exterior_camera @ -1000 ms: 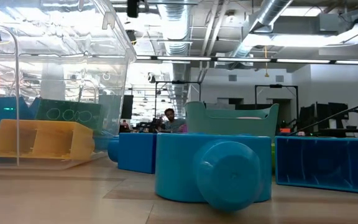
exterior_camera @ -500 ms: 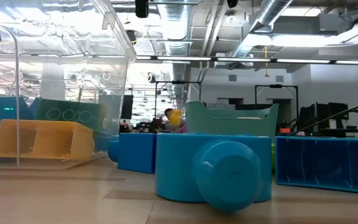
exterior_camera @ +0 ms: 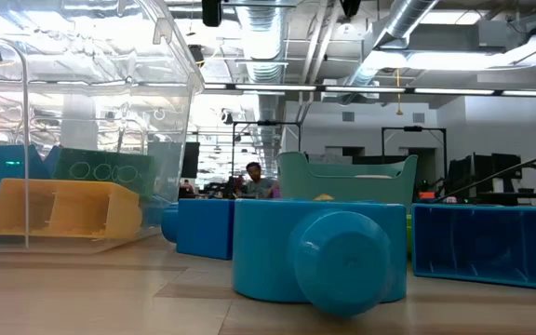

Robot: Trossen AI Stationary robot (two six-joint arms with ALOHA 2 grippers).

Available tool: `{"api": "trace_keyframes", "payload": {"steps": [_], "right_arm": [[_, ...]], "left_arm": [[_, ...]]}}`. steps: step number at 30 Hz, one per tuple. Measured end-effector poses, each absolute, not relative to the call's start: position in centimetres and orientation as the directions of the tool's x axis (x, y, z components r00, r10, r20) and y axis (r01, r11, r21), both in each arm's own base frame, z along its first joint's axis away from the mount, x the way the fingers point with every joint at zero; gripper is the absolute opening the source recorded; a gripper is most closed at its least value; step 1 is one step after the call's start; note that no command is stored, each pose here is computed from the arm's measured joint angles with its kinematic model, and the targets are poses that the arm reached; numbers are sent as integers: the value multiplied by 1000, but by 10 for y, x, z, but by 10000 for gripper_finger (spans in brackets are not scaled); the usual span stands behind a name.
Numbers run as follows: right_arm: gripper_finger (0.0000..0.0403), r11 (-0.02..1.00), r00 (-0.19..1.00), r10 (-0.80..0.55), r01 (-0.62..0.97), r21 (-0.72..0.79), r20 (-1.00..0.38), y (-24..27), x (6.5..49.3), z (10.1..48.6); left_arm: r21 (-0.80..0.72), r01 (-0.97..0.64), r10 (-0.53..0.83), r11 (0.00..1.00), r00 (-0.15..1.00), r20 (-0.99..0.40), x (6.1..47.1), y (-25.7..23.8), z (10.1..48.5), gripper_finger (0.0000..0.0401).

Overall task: Pick & Place Toys
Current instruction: Put the yellow game piece into the transparent bin

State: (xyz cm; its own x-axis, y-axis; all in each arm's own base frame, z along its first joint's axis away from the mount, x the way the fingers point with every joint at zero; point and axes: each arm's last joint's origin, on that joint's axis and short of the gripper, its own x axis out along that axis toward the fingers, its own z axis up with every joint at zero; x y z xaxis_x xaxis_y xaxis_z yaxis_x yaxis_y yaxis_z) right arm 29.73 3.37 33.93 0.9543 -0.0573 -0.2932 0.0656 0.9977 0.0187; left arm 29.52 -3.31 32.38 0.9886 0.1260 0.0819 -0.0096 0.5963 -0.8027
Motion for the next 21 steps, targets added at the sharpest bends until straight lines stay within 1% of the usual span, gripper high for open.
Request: {"api": "trace_keyframes", "payload": {"steps": [10,21], "right_arm": [[69,994,928,-63,90,55,-368,33,294,332],[69,991,916,-65,106,82,-395,33,293,330]], "left_arm": [[-794,-10,124,607,989,82,295,-33,324,245],[-788,-7,117,615,990,82,295,-33,324,245]]}}
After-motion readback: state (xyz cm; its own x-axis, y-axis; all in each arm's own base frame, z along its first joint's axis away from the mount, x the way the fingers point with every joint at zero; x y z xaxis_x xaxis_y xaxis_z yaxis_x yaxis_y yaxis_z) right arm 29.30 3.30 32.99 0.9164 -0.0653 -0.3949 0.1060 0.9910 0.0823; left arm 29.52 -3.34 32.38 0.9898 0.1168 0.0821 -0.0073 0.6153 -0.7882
